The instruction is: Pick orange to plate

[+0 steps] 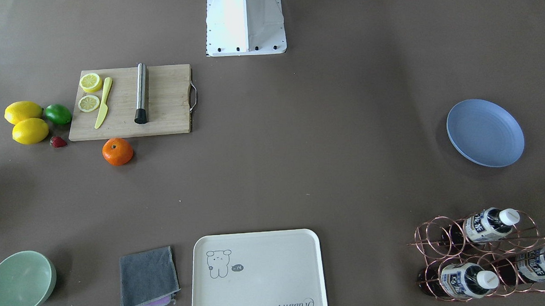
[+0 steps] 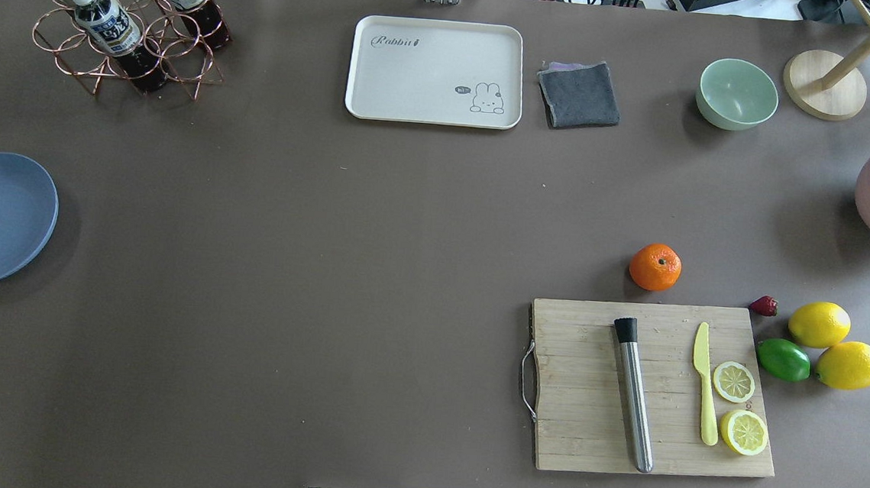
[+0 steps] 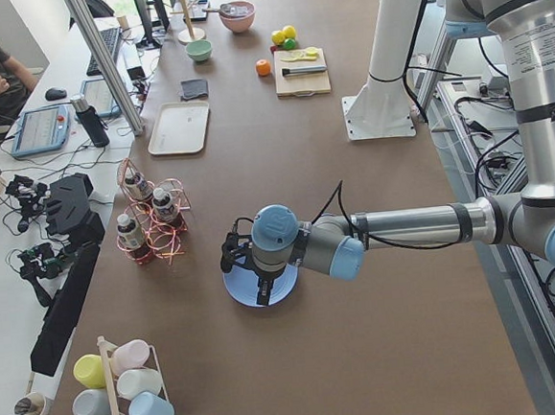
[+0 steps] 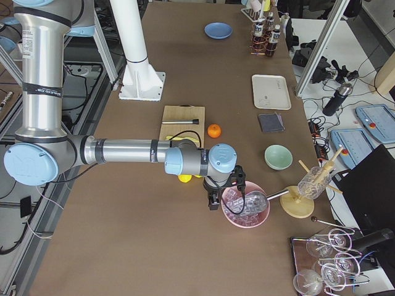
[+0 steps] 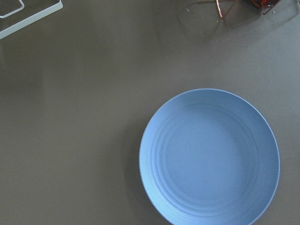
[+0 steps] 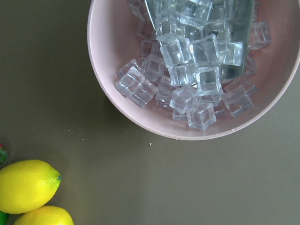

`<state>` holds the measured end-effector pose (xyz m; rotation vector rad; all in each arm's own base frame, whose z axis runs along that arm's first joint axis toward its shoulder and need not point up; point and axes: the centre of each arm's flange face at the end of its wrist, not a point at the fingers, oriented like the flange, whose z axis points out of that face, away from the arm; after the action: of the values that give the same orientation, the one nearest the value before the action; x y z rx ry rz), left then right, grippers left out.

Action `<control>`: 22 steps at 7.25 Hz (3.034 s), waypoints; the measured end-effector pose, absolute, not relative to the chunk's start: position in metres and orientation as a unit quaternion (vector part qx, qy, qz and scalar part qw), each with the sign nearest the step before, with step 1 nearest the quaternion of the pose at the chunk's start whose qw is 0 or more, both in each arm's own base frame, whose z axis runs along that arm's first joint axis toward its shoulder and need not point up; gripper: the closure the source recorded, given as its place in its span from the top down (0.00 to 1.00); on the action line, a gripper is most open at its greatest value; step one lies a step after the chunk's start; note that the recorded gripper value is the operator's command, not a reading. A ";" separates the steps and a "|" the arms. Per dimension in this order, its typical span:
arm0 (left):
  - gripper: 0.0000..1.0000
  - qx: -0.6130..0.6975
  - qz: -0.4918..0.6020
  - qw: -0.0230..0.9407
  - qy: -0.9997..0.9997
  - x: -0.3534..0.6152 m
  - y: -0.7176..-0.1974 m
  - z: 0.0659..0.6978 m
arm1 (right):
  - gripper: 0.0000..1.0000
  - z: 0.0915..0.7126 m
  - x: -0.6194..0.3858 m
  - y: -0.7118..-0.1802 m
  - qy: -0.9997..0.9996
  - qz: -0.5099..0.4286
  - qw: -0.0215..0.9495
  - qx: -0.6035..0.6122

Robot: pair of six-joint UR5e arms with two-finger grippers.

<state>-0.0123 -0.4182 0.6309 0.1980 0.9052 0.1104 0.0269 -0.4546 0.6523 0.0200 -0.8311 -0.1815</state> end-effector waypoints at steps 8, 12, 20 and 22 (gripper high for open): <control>0.82 0.073 0.079 0.906 0.410 -0.009 -0.386 0.641 | 1.00 0.654 0.025 -0.465 -0.367 -0.101 0.924 0.035; 0.82 0.081 0.075 0.901 0.419 -0.009 -0.394 0.632 | 1.00 0.653 0.024 -0.464 -0.368 -0.101 0.924 0.035; 0.93 0.064 0.045 0.907 0.413 0.026 -0.463 0.743 | 1.00 0.651 0.016 -0.461 -0.388 -0.106 0.915 0.031; 0.91 0.068 0.042 0.912 0.403 0.052 -0.473 0.744 | 1.00 0.651 0.015 -0.461 -0.389 -0.106 0.914 0.031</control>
<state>0.0516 -0.4727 0.7443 0.1397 0.8304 0.0868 0.0152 -0.4608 0.6509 0.0642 -0.8015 -0.2184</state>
